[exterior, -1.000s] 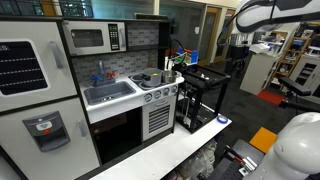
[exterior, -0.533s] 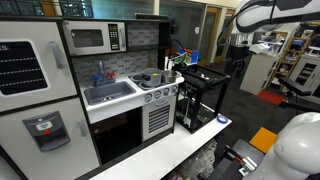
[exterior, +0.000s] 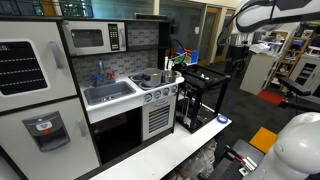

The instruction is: Open the microwave door

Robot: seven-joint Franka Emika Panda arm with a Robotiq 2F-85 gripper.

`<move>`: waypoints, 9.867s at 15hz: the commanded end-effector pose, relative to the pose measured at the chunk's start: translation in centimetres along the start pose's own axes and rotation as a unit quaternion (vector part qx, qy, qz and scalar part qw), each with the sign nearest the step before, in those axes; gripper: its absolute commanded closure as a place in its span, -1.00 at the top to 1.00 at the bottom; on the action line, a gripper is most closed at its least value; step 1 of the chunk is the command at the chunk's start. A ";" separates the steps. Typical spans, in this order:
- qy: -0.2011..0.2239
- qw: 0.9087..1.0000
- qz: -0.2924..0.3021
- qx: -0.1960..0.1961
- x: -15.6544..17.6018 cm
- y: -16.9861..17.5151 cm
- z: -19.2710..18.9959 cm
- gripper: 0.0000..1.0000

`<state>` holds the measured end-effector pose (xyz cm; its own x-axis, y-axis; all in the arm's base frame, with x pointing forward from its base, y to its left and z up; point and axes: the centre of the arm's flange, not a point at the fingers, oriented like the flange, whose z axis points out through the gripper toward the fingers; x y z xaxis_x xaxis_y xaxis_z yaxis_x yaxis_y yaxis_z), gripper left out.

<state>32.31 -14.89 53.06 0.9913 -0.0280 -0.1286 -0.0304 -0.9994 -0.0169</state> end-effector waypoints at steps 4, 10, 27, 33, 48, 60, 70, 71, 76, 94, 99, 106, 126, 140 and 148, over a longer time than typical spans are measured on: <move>0.000 1.000 0.000 0.000 0.0 0.0 0.0 1.00; 0.000 1.000 0.000 0.000 0.0 0.0 0.0 1.00; 0.000 1.000 0.000 0.000 0.0 0.0 0.0 1.00; 0.012 1.000 -0.012 -0.001 0.6 0.3 -0.5 1.00; 0.215 0.936 -0.272 -0.062 14.6 -3.0 -11.2 1.00; 0.290 0.848 -0.443 -0.035 17.0 -6.2 -12.0 1.00; 0.448 0.724 -0.521 0.063 21.6 -11.9 -14.9 1.00; 0.464 0.705 -0.531 0.078 22.3 -13.3 -15.2 1.00; 0.528 0.613 -0.566 0.154 25.8 -18.4 -15.2 1.00; 0.493 0.707 -0.462 0.209 27.0 -21.9 -12.6 1.00; 0.488 0.722 -0.441 0.214 28.2 -22.3 -11.0 1.00; 0.500 0.726 -0.425 0.206 30.1 -22.6 -10.0 1.00; 0.529 0.709 -0.422 0.197 35.0 -24.9 -11.1 1.00; 0.520 0.699 -0.440 0.216 31.4 -26.9 -11.2 1.00; 0.505 0.706 -0.447 0.214 28.1 -27.8 -10.4 1.00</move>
<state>65.21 11.82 60.36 0.2105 0.3904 0.8963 0.8405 -0.5405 0.0381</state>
